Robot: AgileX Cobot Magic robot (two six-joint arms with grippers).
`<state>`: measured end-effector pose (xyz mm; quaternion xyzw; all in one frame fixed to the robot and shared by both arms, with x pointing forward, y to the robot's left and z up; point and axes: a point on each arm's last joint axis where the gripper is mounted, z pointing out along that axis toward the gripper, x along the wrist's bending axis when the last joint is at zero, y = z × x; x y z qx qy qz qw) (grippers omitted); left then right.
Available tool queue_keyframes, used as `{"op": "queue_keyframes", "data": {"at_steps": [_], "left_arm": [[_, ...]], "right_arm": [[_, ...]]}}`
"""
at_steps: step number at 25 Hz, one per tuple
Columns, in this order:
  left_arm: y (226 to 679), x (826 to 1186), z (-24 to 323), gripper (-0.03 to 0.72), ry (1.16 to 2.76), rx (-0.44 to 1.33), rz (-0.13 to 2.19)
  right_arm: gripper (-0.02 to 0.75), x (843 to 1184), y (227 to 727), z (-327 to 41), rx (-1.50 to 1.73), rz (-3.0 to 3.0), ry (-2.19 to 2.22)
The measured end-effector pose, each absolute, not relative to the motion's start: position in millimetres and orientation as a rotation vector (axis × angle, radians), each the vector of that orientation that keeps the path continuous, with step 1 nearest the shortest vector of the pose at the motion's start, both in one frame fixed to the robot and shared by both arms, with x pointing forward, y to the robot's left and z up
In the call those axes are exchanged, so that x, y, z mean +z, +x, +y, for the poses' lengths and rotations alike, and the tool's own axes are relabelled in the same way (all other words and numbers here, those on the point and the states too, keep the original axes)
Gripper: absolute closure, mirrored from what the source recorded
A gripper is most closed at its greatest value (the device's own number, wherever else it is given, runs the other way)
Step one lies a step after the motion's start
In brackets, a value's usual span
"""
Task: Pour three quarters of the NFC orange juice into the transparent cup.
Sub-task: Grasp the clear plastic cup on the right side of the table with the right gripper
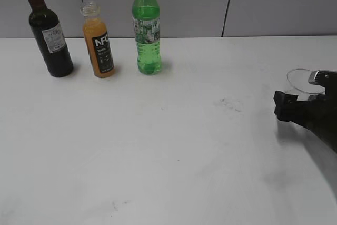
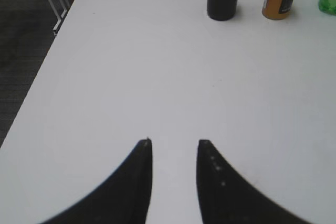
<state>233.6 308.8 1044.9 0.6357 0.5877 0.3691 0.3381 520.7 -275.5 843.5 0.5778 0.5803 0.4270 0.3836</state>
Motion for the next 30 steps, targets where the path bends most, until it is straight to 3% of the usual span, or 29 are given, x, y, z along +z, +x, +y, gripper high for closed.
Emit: {"op": "queue_keyframes", "data": {"at_steps": [14, 18, 23, 30], "left_arm": [[233.6, 1044.9, 308.8, 0.451, 1.656, 0.962, 1.531], [233.6, 1044.9, 308.8, 0.451, 1.656, 0.962, 1.531], [233.6, 1044.9, 308.8, 0.451, 1.656, 0.962, 1.531], [233.6, 1044.9, 308.8, 0.451, 1.656, 0.962, 1.531]], "right_arm": [[0.075, 826.9, 517.2, -276.2, 1.049, 1.514, 1.511], [0.104, 827.1, 517.8, -276.7, 1.047, 1.507, 1.514], [0.201, 828.4, 522.0, -276.8, 1.053, 1.493, 1.508], [0.204, 828.6, 522.4, -274.9, 1.067, 1.510, 1.494]]}}
